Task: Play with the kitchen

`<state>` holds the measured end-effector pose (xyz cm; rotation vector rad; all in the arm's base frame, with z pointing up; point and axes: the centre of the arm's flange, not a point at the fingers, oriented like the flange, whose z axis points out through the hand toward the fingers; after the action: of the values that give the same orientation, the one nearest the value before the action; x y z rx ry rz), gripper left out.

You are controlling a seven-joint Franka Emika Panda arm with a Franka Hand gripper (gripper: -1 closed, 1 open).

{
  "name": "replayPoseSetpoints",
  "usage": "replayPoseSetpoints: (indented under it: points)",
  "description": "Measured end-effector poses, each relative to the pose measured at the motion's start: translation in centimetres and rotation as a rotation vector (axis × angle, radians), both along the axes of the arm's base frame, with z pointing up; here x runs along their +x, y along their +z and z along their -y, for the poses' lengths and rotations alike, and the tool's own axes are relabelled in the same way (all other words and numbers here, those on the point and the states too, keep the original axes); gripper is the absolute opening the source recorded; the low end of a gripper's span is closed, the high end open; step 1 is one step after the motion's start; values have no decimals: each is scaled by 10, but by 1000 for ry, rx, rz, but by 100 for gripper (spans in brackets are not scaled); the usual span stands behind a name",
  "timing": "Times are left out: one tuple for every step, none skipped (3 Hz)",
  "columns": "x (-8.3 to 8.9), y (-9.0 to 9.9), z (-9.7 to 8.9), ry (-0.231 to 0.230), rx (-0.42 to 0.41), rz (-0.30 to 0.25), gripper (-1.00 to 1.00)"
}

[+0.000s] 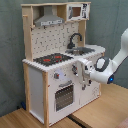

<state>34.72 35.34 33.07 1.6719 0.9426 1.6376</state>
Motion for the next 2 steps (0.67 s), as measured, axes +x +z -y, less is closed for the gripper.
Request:
replayPoseSetpoints:
  points:
    - [-1, 0, 0, 2, 4, -2, 100]
    - [-31, -15, -20, 60, -56, 23, 100]
